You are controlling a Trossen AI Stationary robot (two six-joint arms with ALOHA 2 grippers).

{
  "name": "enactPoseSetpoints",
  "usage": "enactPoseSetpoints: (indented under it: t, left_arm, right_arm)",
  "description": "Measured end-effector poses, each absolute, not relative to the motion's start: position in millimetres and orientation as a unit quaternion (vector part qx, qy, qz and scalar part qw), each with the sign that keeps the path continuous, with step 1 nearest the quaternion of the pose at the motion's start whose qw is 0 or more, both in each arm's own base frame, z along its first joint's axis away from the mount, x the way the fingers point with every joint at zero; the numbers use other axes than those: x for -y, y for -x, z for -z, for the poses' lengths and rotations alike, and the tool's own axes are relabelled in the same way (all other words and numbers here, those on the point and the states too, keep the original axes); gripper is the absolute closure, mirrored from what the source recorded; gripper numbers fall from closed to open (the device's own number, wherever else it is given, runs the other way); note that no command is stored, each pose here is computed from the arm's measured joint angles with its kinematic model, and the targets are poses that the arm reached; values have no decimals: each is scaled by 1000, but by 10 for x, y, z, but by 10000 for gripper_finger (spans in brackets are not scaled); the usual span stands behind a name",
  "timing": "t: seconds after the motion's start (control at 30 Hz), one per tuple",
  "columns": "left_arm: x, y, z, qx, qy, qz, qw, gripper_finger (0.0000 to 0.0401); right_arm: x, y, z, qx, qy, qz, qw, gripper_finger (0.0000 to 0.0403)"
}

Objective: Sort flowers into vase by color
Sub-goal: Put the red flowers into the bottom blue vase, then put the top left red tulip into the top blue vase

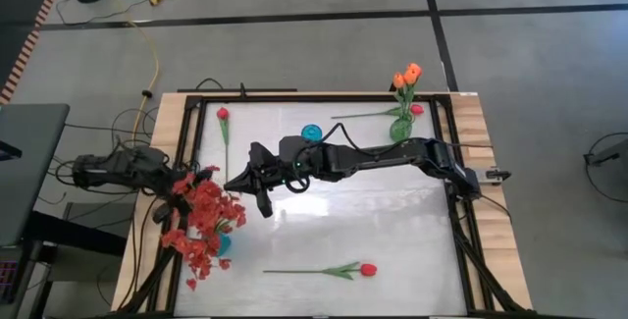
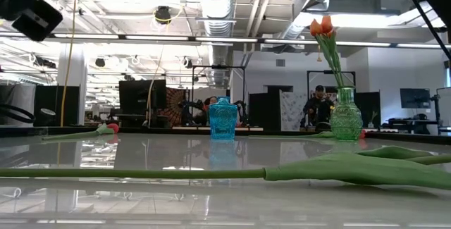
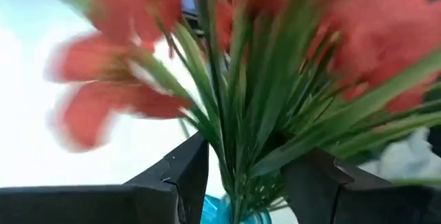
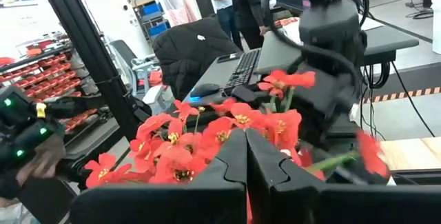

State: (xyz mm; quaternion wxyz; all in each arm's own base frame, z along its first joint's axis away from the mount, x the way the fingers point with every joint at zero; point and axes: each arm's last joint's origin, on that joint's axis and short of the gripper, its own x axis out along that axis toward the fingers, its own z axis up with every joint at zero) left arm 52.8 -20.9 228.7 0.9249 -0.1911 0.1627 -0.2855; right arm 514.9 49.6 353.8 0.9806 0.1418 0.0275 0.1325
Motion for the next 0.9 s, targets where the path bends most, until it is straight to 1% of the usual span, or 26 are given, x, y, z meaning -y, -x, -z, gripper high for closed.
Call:
enactPoseSetpoints:
  t: [0.1,0.2,0.57,0.73,0.83,0.9]
  left_arm:
    - [183,-462,-2388,-166,207,250,931,244]
    - [170,-395,-2442,-186,224,235,927,244]
    - [144,-211,-2461,-278,289,190,896,244]
    - [140,-171,-2405,-326,316,168,875,255]
    - [140,-166,-2408,-331,326,165,870,263]
    - [137,-155,-2425,-332,328,161,870,267]
  right_arm:
    - [-494,-5149,-3538,-27,-142,-132,981,383]
    - [-486,-5150,-3538,-27,-140,-132,981,383]
    - [-369,-5157,-3542,-23,-124,-121,985,383]
    - [-273,-5108,-3637,-13,-103,-113,988,382]
    - [-169,-5063,-3706,-14,-103,-103,989,382]
    - [-105,-4991,-3773,-32,-103,-95,990,381]
